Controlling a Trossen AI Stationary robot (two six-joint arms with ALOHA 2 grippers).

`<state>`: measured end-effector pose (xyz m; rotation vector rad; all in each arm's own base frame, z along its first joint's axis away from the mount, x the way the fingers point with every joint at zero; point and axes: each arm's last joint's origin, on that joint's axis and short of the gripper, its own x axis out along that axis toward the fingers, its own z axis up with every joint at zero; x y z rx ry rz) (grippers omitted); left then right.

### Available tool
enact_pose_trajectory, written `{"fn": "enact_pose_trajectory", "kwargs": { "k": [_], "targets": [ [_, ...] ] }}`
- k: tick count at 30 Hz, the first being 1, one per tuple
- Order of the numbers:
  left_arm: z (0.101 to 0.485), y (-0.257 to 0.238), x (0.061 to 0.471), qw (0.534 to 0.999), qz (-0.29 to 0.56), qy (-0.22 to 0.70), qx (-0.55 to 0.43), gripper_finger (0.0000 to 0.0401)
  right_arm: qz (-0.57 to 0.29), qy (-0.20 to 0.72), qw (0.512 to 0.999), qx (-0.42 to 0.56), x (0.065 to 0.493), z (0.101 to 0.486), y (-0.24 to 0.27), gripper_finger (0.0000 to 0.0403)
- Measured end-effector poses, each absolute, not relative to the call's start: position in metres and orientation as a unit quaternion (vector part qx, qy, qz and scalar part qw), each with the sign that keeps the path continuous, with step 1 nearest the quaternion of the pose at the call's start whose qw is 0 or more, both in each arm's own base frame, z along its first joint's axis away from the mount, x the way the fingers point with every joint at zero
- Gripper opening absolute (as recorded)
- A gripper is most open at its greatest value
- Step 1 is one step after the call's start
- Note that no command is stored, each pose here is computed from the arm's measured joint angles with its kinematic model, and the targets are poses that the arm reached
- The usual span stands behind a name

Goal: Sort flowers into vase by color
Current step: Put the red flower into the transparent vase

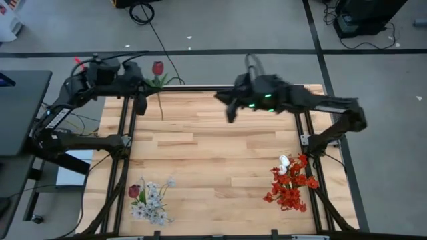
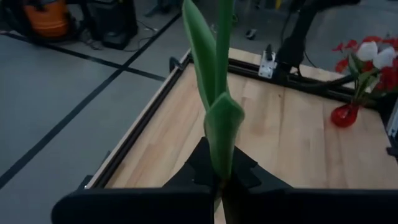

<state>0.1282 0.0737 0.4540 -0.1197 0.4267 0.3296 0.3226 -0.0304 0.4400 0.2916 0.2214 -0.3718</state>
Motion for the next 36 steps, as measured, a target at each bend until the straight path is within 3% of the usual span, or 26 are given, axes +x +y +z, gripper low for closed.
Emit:
{"fn": "enact_pose_trajectory", "kwargs": {
  "k": [10, 15, 20, 26, 36],
  "targets": [
    [0.456, 0.069, 0.125, 0.96, 0.179, 0.198, -0.087, 0.0006, -0.132, 0.139, 0.975, 0.111, 0.207, 0.483, -0.008, 0.0075],
    [0.455, 0.068, 0.135, 0.957, 0.19, 0.198, -0.089, 0.0006, -0.086, 0.157, 0.978, 0.109, 0.17, 0.478, 0.008, 0.0075],
    [0.455, 0.064, 0.145, 0.957, 0.193, 0.199, -0.081, 0.0006, -0.07, 0.19, 0.972, 0.122, 0.154, 0.442, 0.016, 0.0075],
    [0.45, 0.056, 0.167, 0.959, 0.171, 0.211, -0.079, 0.0006, -0.034, 0.157, 0.975, 0.152, 0.142, 0.412, 0.02, 0.0075],
    [0.447, 0.048, 0.182, 0.959, 0.17, 0.215, -0.075, 0.0006, -0.002, 0.169, 0.973, 0.154, 0.132, 0.392, 0.022, 0.0075]
  ]
}}
